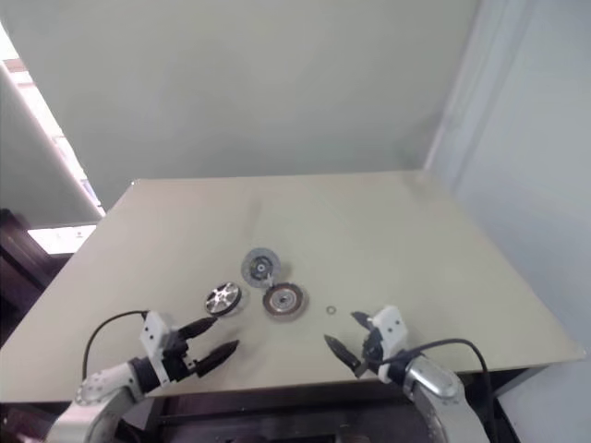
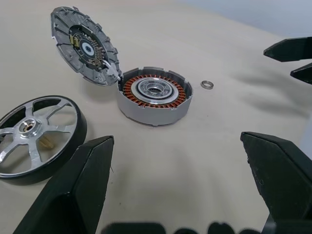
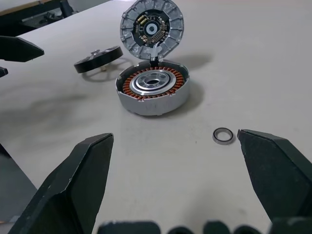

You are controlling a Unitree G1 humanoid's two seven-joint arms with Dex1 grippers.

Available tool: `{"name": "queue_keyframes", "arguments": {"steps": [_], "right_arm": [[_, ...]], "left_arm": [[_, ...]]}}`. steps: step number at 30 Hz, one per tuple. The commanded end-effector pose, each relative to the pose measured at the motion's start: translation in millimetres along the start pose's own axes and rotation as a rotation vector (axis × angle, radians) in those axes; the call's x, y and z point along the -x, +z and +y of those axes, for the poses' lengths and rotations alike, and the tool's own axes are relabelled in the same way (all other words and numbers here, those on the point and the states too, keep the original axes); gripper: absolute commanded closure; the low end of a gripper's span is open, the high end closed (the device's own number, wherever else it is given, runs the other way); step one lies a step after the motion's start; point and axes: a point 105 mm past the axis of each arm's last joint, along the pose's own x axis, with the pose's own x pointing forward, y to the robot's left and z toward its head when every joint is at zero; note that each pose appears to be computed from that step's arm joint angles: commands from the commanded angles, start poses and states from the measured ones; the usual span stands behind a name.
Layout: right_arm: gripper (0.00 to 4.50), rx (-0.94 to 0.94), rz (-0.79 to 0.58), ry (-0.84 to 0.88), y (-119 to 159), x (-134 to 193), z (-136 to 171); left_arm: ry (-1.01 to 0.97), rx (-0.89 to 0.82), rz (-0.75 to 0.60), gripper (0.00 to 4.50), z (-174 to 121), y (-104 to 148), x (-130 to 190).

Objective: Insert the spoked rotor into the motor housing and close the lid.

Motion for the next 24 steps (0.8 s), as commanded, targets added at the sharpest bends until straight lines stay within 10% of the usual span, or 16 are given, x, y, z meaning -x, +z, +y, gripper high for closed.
{"name": "queue_keyframes", "arguments": {"steps": [1,24], "right_arm": [[0.04,0.034,-0.042,0.004,14,-4,-3],[0.04,-0.016,0.013,-0.215,14,-24,-37]], "left_arm": [[-0.009,-0.042,-0.039,0.04,-1,13,-4],[-0.026,-0.068,-0.048,0.04,-1,18,-19]]}}
